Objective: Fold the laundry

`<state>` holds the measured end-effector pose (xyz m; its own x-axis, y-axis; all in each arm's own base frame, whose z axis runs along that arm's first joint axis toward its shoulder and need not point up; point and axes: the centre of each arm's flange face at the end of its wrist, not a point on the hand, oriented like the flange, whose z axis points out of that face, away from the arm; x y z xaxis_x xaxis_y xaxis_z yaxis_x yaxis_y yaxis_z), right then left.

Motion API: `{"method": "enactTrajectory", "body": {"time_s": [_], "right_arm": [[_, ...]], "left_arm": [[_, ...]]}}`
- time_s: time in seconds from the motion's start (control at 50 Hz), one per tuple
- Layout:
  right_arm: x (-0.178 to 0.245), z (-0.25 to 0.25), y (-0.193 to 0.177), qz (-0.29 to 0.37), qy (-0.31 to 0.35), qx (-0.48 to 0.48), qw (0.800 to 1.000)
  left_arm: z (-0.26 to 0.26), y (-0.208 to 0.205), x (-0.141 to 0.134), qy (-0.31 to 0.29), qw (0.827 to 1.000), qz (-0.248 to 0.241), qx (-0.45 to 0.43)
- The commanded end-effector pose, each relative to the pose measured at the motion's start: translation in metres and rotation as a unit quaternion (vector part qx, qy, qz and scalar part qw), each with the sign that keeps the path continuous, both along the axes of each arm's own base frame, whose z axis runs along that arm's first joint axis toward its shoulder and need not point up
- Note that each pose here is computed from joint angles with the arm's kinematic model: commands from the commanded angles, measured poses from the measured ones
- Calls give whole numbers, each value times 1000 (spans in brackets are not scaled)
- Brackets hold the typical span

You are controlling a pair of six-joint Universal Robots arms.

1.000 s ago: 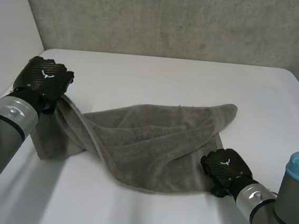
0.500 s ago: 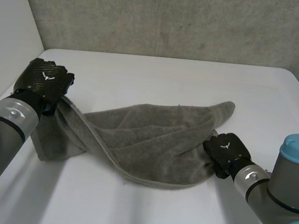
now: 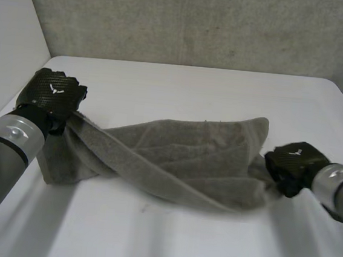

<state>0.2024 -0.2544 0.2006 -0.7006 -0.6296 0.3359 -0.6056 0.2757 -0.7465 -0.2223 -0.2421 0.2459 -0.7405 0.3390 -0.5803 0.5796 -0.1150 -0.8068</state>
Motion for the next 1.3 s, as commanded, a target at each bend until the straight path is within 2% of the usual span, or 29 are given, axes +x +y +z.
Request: {"method": "enactTrajectory", "body": {"time_s": [0.02,0.12,0.24,0.38,0.46,0.56,0.78,1.06,1.3], "right_arm": [[-27,29,33,34,97,90,991],[-44,38,40,44,136,85,986],[-46,41,45,41,134,78,987],[-46,38,33,38,135,66,988],[-45,26,7,15,114,62,991],[-38,21,-23,-21,68,45,996],[2,1,-80,-24,25,-38,999],[30,-26,-150,-49,29,-159,986],[40,-51,-160,-51,36,-155,986]], "left_arm": [[-8,18,9,-18,999,3,34],[-16,30,17,-45,996,6,72],[-29,50,17,-93,989,-22,114],[-41,48,16,-124,984,-35,124],[-44,22,10,-154,982,-38,98],[-46,-12,2,-152,986,-33,59],[-69,-76,-22,-142,989,-28,4],[-95,-121,-38,-138,990,-26,-6],[-111,-130,-45,-140,990,-33,-1]]}}
